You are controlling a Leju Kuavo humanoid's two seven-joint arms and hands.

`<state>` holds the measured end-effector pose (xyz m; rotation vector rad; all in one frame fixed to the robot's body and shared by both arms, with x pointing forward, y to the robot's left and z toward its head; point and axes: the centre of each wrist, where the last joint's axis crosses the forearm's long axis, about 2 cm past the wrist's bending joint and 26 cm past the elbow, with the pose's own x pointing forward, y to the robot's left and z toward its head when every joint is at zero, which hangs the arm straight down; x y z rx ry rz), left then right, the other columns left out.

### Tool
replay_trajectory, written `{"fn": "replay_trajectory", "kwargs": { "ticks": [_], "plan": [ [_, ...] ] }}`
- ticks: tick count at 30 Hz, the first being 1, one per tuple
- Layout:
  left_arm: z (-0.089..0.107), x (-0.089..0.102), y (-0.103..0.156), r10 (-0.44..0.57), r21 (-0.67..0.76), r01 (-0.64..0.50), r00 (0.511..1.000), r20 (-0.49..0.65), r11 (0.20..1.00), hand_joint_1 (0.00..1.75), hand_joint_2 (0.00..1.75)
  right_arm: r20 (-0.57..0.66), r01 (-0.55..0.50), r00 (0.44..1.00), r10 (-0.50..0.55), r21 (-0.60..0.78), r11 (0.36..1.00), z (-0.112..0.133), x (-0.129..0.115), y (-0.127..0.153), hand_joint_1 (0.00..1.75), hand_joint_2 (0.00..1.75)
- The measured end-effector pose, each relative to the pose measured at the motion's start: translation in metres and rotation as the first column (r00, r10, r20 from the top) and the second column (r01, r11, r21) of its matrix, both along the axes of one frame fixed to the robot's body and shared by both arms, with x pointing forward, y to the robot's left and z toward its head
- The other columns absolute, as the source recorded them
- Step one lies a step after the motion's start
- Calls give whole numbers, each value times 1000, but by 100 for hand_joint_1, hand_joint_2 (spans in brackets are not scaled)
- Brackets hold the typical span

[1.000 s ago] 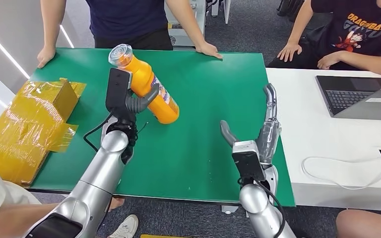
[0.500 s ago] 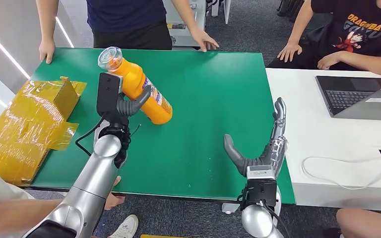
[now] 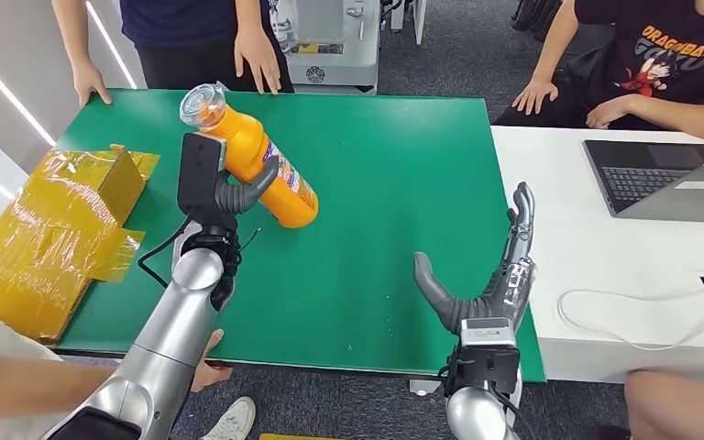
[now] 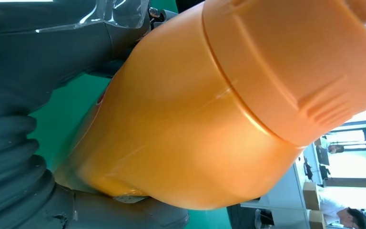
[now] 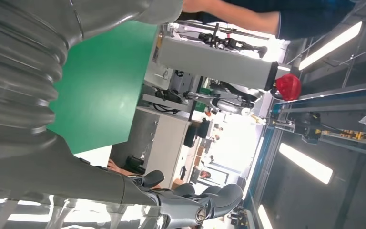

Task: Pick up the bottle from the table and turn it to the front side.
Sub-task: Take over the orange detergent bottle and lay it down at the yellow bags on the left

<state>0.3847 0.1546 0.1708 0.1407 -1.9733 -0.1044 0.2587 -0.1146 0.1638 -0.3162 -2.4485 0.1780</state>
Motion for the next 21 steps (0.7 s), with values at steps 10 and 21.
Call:
{"fn": "replay_trajectory", "kwargs": {
  "ticks": [10,21],
  "plan": [
    [2,0,0,-7,7,6,1000,6,1000,175,175,0,-3,1000,3,16,1000,1,-1,0,0,175],
    [8,4,14,-5,33,5,1000,18,999,175,175,-9,-34,999,35,64,997,0,-10,5,0,175]
  ]
}}
